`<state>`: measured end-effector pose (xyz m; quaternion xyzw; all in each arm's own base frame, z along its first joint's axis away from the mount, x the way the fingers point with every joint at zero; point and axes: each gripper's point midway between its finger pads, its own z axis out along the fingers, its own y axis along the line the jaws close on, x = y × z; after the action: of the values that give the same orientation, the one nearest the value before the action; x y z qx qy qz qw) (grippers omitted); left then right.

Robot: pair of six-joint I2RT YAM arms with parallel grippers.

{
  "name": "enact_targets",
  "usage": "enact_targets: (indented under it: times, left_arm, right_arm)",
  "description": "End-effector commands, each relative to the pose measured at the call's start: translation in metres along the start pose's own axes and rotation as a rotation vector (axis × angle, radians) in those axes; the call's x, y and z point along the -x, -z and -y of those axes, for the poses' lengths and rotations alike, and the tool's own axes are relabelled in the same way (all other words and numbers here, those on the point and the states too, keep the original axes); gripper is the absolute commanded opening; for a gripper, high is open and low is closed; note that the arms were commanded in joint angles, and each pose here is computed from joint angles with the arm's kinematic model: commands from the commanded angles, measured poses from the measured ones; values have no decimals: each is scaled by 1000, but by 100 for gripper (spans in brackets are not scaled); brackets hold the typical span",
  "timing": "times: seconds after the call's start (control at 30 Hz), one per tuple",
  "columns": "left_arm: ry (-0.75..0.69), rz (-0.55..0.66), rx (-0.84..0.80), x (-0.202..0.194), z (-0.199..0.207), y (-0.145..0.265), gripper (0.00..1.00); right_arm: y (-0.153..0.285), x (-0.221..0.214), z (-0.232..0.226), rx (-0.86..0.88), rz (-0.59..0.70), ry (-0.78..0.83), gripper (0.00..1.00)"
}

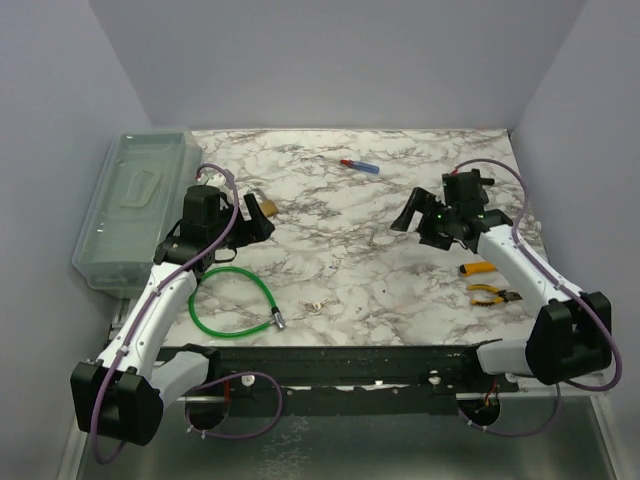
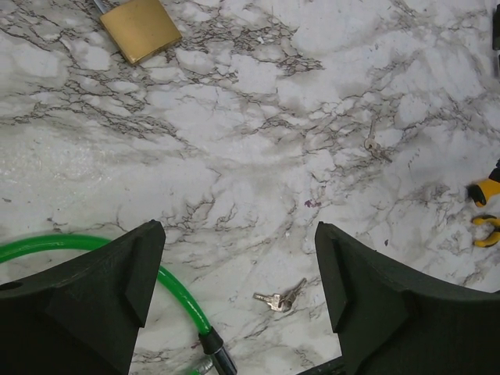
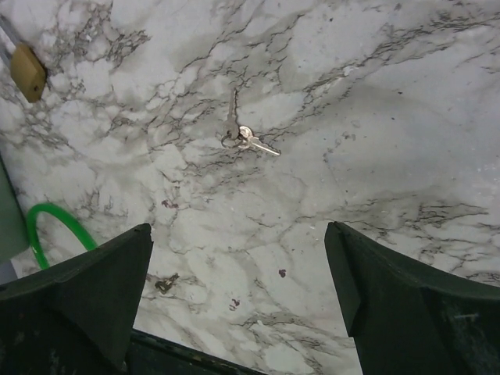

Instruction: Unlock with the key

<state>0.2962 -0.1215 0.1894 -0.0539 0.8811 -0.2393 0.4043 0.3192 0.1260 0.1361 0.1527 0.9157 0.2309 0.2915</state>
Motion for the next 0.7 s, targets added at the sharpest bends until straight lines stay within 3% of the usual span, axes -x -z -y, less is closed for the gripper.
enact_targets:
  times: [0.0, 0.07, 0.27, 0.53, 0.6, 0.67]
  left_arm:
    - [-10, 33, 32, 7, -3, 5, 84]
    - [-8, 35, 40, 7, -4, 5, 83]
    - [-10, 39, 52, 6, -5, 5, 82]
    - [-8, 49, 69, 8, -7, 7, 80]
    - [-9, 47, 69, 8, -7, 7, 80]
    - [-9, 49, 71, 8, -7, 7, 79]
  right_arm:
    - [-13, -5, 1, -130, -42, 45, 95]
    - [-24, -6, -1, -145, -67, 50, 88]
    - [-57, -15, -5, -224, -137, 111, 85]
    - [-86, -6, -8, -330, -129, 168, 83]
    - [-93, -5, -7, -357, -136, 187, 74]
    - [-98, -5, -6, -394, -143, 196, 73]
